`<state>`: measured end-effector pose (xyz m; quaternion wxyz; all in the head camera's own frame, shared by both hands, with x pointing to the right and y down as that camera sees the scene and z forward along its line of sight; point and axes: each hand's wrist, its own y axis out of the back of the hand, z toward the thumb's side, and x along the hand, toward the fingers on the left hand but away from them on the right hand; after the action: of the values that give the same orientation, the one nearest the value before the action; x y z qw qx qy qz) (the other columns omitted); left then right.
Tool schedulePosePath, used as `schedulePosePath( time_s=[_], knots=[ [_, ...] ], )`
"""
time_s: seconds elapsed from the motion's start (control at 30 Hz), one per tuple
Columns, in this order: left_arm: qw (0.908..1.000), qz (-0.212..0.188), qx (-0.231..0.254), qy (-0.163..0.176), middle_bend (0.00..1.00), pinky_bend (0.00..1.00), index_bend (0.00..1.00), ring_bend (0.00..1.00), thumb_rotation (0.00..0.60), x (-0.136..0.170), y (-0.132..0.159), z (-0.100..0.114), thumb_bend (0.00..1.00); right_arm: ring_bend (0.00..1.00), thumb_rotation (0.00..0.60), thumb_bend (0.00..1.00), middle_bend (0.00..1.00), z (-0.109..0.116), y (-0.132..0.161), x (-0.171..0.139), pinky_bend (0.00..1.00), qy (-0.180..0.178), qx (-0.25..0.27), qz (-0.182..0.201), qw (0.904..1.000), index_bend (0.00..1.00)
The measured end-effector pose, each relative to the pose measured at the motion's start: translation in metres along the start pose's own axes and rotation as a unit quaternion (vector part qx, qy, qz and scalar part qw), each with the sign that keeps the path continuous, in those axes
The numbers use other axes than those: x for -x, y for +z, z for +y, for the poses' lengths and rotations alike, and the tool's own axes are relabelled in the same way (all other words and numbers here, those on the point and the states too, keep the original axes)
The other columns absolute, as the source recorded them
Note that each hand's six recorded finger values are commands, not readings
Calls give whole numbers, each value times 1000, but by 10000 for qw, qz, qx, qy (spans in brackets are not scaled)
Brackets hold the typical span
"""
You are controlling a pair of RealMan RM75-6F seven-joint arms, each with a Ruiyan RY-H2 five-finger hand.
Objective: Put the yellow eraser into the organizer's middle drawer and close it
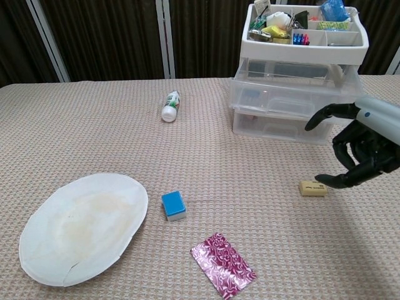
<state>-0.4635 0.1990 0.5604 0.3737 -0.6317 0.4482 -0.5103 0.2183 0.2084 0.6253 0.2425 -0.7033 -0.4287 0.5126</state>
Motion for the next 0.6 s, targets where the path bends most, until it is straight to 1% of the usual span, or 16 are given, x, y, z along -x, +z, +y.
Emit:
schedulePosePath(
  time_s=[0.13,0.27,0.4,0.6],
  knots=[
    [10000,-1,0,-3,0,0,119,0,600,0,0,0,254,774,600,124,777,-6,-8,11,669,5,-83,-123,9999,292],
    [10000,1,2,-3,0,0,120,0,600,0,0,0,252,777,600,124,779,-15,-22,21,669,98,-205,-380,9990,308],
    [10000,3,0,-17,0,0,120,0,600,0,0,0,251,777,600,124,779,-25,-34,26,669,194,-350,-545,9977,325],
    [10000,14,2,-12,0,0,119,0,600,0,0,0,254,778,600,124,780,-38,-46,28,669,326,-482,-683,9960,381]
  ],
)
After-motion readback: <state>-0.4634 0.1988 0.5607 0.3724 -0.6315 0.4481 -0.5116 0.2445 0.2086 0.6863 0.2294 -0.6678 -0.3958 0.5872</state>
